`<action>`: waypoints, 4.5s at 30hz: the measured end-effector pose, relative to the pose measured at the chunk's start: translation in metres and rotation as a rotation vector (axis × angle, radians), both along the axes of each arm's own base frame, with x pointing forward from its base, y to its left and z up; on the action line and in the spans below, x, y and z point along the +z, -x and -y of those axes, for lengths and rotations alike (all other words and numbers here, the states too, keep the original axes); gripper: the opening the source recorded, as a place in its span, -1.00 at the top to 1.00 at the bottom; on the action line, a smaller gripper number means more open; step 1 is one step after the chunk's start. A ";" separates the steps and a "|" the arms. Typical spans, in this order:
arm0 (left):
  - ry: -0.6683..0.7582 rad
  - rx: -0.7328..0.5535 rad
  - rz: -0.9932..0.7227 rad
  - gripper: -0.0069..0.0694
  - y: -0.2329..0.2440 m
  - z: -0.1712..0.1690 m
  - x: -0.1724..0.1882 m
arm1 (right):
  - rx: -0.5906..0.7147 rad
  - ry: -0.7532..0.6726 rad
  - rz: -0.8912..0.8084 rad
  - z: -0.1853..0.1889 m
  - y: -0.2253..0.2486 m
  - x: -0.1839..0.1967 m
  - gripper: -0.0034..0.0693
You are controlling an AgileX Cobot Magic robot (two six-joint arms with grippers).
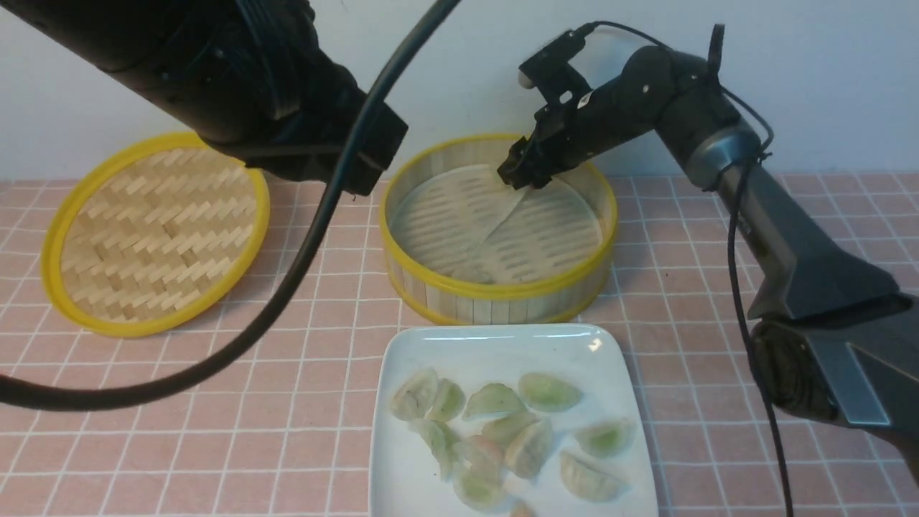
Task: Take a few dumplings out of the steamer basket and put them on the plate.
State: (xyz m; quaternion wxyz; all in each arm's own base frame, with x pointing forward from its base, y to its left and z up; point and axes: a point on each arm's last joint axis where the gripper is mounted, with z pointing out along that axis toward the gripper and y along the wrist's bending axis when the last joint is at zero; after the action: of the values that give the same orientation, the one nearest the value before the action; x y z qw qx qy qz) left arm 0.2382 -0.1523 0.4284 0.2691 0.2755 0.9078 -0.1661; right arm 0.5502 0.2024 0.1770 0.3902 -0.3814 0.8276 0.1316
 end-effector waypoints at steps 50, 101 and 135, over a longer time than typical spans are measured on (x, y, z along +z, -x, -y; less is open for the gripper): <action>-0.045 -0.019 0.001 0.84 -0.001 -0.002 -0.008 | -0.186 -0.144 -0.057 0.016 0.051 0.155 0.29; -0.019 -0.064 0.013 0.84 0.005 -0.001 -0.003 | -0.413 -0.363 0.087 0.149 0.454 0.258 0.94; 0.391 0.019 0.620 0.84 0.175 -0.096 -0.027 | -0.467 -0.722 0.464 0.205 0.532 0.128 0.94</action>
State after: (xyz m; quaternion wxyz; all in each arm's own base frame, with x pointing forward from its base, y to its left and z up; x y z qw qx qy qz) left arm 0.0629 -0.0562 0.4017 0.5804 0.2477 0.7367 -0.2429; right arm 0.0183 -0.0026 0.3046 0.6907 -0.0452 0.6837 0.2310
